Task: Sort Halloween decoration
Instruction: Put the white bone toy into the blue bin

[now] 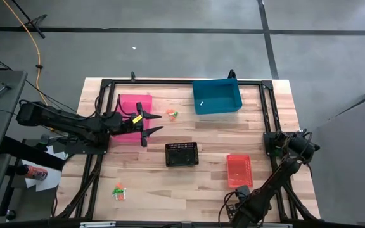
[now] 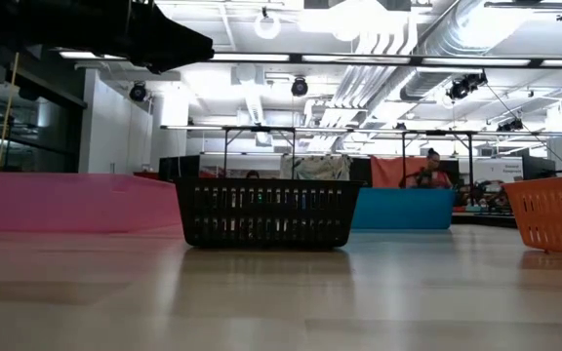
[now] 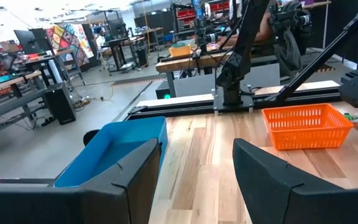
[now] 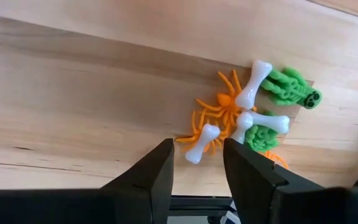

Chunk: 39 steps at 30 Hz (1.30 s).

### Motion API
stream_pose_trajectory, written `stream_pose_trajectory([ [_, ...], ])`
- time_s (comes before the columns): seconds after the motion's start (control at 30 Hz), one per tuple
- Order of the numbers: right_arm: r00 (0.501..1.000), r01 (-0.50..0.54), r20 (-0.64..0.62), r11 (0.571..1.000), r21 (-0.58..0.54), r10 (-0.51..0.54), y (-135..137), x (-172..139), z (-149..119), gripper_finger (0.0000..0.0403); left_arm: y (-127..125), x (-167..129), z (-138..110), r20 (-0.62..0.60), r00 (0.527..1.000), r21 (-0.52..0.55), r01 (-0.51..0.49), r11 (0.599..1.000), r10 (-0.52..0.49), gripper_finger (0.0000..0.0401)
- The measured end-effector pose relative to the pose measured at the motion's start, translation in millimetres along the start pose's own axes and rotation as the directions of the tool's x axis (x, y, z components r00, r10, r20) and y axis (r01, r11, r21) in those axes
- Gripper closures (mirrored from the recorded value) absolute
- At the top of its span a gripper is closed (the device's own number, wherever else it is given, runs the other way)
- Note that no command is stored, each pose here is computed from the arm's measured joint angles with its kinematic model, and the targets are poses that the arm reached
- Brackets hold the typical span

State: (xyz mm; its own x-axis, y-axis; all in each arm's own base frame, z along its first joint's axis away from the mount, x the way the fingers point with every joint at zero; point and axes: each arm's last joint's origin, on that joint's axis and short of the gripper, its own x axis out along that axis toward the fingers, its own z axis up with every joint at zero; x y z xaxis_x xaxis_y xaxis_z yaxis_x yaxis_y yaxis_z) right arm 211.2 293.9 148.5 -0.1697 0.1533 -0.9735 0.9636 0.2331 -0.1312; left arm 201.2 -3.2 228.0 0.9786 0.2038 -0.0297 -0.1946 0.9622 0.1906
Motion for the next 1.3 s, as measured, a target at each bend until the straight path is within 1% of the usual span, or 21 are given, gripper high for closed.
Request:
stream_pose_trajectory([
  [0.53, 1.0, 0.003, -0.005, 1.0, -0.008, -0.003, 1.0, 2.0, -0.3, 0.0274, 0.0, 0.0, 0.0, 0.0, 1.0, 0.0, 0.0, 1.0, 0.0, 0.0213],
  [0.63, 1.0, 0.003, -0.005, 1.0, -0.01, -0.003, 1.0, 2.1, -0.3, 0.029, 0.0, 0.0, 0.0, 0.0, 1.0, 0.0, 0.0, 1.0, 0.0, 0.0213],
  [0.9, 1.0, 0.008, -0.001, 0.999, -0.033, -0.008, 0.6, 2.3, 0.2, 0.0365, 0.0, 0.0, 0.0, 0.0, 1.0, 0.0, 0.0, 1.0, 0.0, 0.0213],
  [1.03, 1.0, 0.011, 0.002, 0.999, -0.039, -0.011, 0.2, 2.2, 0.4, 0.0395, 0.0, 0.0, 0.0, 0.0, 1.0, 0.0, 0.0, 1.0, 0.0, 0.0213],
  [1.3, 1.0, 0.012, 0.002, 0.998, -0.059, -0.012, 0.2, 2.2, 0.5, 0.0401, 0.0, 0.0, 0.0, 0.0, 1.0, 0.0, 0.0, 1.0, 0.0, 0.0213],
])
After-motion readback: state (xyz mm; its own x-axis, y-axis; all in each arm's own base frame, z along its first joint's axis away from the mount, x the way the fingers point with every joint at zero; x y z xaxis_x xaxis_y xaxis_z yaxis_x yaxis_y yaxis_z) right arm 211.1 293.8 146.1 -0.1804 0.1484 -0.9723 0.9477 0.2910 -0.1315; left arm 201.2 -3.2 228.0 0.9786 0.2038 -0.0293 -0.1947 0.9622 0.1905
